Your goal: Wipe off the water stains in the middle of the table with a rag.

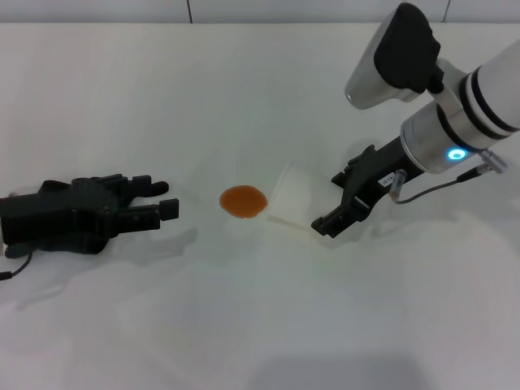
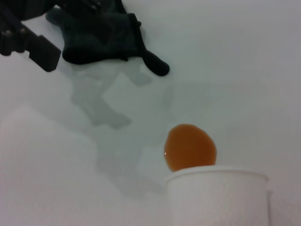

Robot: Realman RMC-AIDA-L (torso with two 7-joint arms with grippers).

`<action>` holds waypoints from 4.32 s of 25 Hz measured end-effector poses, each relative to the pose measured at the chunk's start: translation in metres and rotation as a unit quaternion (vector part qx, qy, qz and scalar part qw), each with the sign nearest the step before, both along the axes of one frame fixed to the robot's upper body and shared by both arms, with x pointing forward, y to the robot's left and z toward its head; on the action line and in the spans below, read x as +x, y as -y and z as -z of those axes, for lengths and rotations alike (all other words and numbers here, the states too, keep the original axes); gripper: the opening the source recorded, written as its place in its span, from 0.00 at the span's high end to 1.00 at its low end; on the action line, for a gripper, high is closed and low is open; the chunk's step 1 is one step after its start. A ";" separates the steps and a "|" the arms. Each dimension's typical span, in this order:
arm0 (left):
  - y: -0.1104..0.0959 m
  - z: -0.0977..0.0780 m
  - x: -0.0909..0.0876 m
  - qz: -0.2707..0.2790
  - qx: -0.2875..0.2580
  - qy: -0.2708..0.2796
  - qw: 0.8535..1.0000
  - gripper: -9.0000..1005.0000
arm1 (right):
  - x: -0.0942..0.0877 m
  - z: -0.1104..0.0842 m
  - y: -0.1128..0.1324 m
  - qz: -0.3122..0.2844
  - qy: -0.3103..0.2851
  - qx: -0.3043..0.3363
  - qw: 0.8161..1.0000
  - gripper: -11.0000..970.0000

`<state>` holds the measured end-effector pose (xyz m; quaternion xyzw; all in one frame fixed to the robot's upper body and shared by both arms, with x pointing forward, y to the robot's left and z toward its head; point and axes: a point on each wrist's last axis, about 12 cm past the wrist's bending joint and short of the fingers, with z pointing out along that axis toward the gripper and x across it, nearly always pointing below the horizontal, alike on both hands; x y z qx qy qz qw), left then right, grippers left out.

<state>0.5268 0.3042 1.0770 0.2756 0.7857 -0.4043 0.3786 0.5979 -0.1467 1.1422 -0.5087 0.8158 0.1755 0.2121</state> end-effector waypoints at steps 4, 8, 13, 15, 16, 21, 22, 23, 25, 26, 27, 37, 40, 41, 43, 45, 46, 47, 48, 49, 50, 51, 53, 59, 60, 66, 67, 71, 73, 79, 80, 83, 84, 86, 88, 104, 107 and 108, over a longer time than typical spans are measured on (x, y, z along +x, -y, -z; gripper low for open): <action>0.000 0.000 0.001 -0.001 0.001 0.001 1.000 0.15 | -0.001 0.001 -0.001 -0.001 0.000 -0.001 1.000 0.22; -0.001 0.000 0.002 -0.004 0.003 0.001 1.000 0.15 | -0.001 0.004 -0.002 -0.002 0.002 -0.004 1.000 0.23; -0.001 0.000 0.002 -0.004 0.003 0.001 1.000 0.15 | -0.001 0.007 -0.003 -0.002 0.001 -0.005 1.000 0.23; -0.001 0.000 0.002 -0.004 0.003 0.001 1.000 0.15 | -0.001 0.006 -0.004 -0.002 0.000 -0.003 1.000 0.24; -0.001 0.000 0.002 -0.004 0.003 0.001 1.000 0.15 | -0.001 0.006 -0.004 -0.001 0.000 -0.001 1.000 0.24; 0.000 0.000 0.002 -0.003 0.003 0.001 1.000 0.15 | -0.001 0.006 -0.004 -0.001 0.000 0.000 1.000 0.25; 0.000 0.000 0.002 -0.003 0.003 0.001 1.000 0.15 | -0.001 0.006 -0.004 -0.001 0.000 0.000 1.000 0.25; 0.000 0.000 0.002 -0.003 0.003 0.001 1.000 0.15 | -0.001 0.006 -0.004 -0.001 0.000 0.000 1.000 0.25; 0.000 0.000 0.002 -0.003 0.002 0.001 1.000 0.15 | -0.001 0.006 -0.004 -0.001 0.000 0.000 1.000 0.25; 0.000 0.000 0.002 -0.003 0.002 0.001 1.000 0.15 | -0.001 0.006 -0.004 -0.002 0.000 0.000 1.000 0.26; 0.000 0.000 0.002 -0.003 0.002 0.001 1.000 0.15 | -0.001 0.006 -0.004 -0.002 0.001 0.000 1.000 0.26; 0.001 -0.001 0.003 -0.002 0.002 0.001 1.000 0.15 | -0.002 0.006 -0.004 -0.004 0.000 -0.001 1.000 0.33; 0.001 -0.001 0.004 -0.001 0.002 0.001 1.000 0.15 | -0.001 0.003 -0.005 -0.007 0.004 0.000 1.000 0.33; 0.001 -0.001 0.003 -0.002 0.002 0.001 1.000 0.15 | -0.001 -0.001 -0.005 -0.009 0.008 0.002 1.000 0.33; 0.000 -0.001 0.003 -0.003 0.002 0.001 1.000 0.15 | 0.000 -0.009 -0.003 -0.010 0.020 0.009 1.000 0.33; -0.002 0.000 0.001 -0.005 0.003 -0.001 1.000 0.15 | 0.001 -0.021 0.003 -0.009 0.039 0.022 0.999 0.33; -0.002 0.000 0.001 -0.005 0.003 -0.002 1.000 0.15 | 0.002 -0.029 0.009 -0.004 0.053 0.035 0.998 0.33; -0.002 0.000 0.001 -0.005 0.004 -0.002 1.000 0.15 | 0.002 -0.035 0.014 0.000 0.064 0.046 0.997 0.33; -0.002 0.000 0.001 -0.005 0.004 -0.002 1.000 0.15 | 0.002 -0.039 0.019 0.001 0.074 0.055 0.996 0.34; -0.002 0.000 0.001 -0.005 0.005 -0.002 1.000 0.15 | 0.002 -0.044 0.026 0.006 0.086 0.071 0.994 0.34; -0.002 0.000 0.001 -0.006 0.005 -0.002 1.000 0.15 | 0.001 -0.047 0.032 0.008 0.098 0.088 0.991 0.34; -0.002 0.000 0.001 -0.006 0.004 -0.002 1.000 0.15 | 0.000 -0.048 0.040 0.011 0.109 0.105 0.988 0.34; -0.002 0.000 0.002 -0.005 0.004 -0.001 1.000 0.15 | -0.002 -0.047 0.052 0.016 0.126 0.137 0.982 0.34; 0.000 -0.001 0.005 -0.006 0.007 0.002 1.000 0.15 | -0.022 -0.024 0.080 0.007 0.190 0.256 0.948 0.34; 0.000 -0.001 0.005 -0.007 0.008 0.001 1.000 0.15 | -0.024 -0.019 0.082 0.007 0.200 0.273 0.941 0.34; 0.001 -0.002 0.007 -0.006 0.010 0.003 1.000 0.15 | -0.033 0.011 0.098 0.037 0.233 0.357 0.904 0.34; 0.001 -0.003 0.009 -0.007 0.011 0.003 1.000 0.15 | -0.034 0.017 0.099 0.041 0.235 0.361 0.902 0.34; 0.002 -0.003 0.010 -0.008 0.012 0.003 1.000 0.15 | -0.037 0.034 0.093 0.032 0.249 0.361 0.898 0.34; 0.002 -0.003 0.011 -0.009 0.012 0.004 1.000 0.15 | -0.038 0.039 0.090 0.021 0.259 0.358 0.897 0.34; 0.001 -0.002 0.010 -0.014 0.013 0.003 1.000 0.15 | -0.041 0.052 0.083 -0.016 0.288 0.324 0.901 0.34; 0.001 -0.002 0.010 -0.015 0.013 0.003 1.000 0.15 | -0.042 0.055 0.082 -0.018 0.291 0.317 0.902 0.34; 0.002 -0.002 0.010 -0.014 0.013 0.003 1.000 0.15 | -0.042 0.062 0.082 -0.013 0.291 0.302 0.908 0.34; 0.002 -0.002 0.011 -0.014 0.013 0.003 1.000 0.15 | -0.042 0.066 0.083 -0.010 0.290 0.295 0.910 0.34; 0.003 -0.002 0.011 -0.013 0.013 0.003 1.000 0.15 | -0.043 0.071 0.084 -0.005 0.290 0.289 0.912 0.34; 0.003 -0.002 0.011 -0.013 0.013 0.004 1.000 0.15 | -0.041 0.074 0.085 0.006 0.290 0.288 0.913 0.34; 0.002 -0.002 0.011 -0.014 0.014 0.003 1.000 0.15 | -0.042 0.098 0.095 0.065 0.264 0.260 0.927 0.34; 0.002 -0.002 0.012 -0.013 0.015 0.003 1.000 0.15 | -0.043 0.101 0.096 0.073 0.261 0.254 0.929 0.34; 0.002 -0.002 0.012 -0.013 0.015 0.003 1.000 0.15 | -0.043 0.102 0.097 0.074 0.260 0.252 0.929 0.34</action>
